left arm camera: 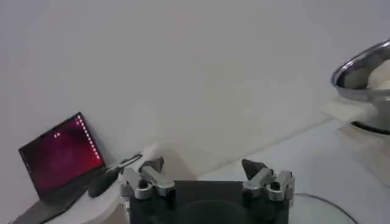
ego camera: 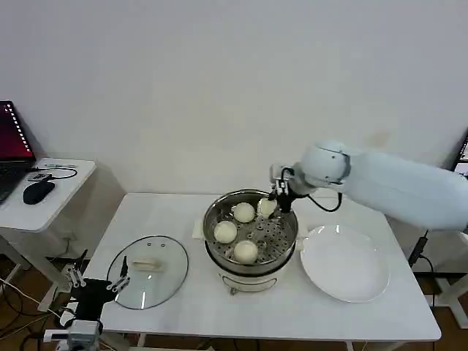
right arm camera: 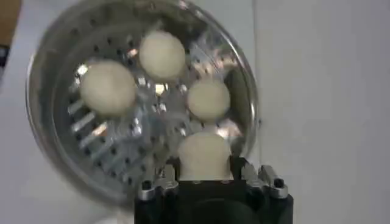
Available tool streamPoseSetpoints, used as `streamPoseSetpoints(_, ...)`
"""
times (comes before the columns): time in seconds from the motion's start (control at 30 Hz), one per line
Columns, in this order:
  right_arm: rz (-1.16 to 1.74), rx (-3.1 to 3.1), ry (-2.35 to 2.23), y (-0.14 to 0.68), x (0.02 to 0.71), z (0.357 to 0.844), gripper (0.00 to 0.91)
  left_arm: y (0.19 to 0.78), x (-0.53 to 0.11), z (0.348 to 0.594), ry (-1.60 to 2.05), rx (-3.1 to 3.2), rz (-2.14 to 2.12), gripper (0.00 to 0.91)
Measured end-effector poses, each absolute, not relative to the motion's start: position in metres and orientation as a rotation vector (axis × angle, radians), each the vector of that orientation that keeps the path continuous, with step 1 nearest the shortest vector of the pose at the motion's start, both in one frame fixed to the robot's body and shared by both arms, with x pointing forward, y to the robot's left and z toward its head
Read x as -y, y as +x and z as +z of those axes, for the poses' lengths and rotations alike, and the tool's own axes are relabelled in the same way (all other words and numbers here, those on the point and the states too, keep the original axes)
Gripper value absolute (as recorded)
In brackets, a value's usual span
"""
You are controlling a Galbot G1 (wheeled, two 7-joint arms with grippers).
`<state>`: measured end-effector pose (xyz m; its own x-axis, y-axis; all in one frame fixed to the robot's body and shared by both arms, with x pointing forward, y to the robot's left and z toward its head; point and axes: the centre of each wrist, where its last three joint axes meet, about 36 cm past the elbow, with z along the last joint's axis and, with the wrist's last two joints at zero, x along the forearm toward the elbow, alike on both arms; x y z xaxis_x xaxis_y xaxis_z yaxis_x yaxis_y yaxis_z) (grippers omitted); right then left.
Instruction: Take steamed baozi put them in steamer then cover it.
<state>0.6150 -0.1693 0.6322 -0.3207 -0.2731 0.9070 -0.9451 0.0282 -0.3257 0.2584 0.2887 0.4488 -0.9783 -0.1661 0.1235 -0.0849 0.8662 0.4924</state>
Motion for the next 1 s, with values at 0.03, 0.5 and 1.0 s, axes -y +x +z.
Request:
streamPoseSetpoints(0.03, 1.317, 1.656, 1.246, 0.616, 0.168, 0.629, 0.554, 0.259, -0.289, 0.449, 0.195, 2.877, -0.749, 0.907)
streamPoseSetpoints(0.5, 1.281, 1.583, 1.232, 0.615, 0.148, 0.591, 0.554, 0.261, -0.291, 0.448, 0.198, 2.875, -0.751, 0.907)
streamPoseSetpoints(1.0, 1.304, 1.573, 1.207, 0.617, 0.142, 0.582, 0.907, 0.259, -0.292, 0.450, 0.206, 2.876, -0.754, 0.907)
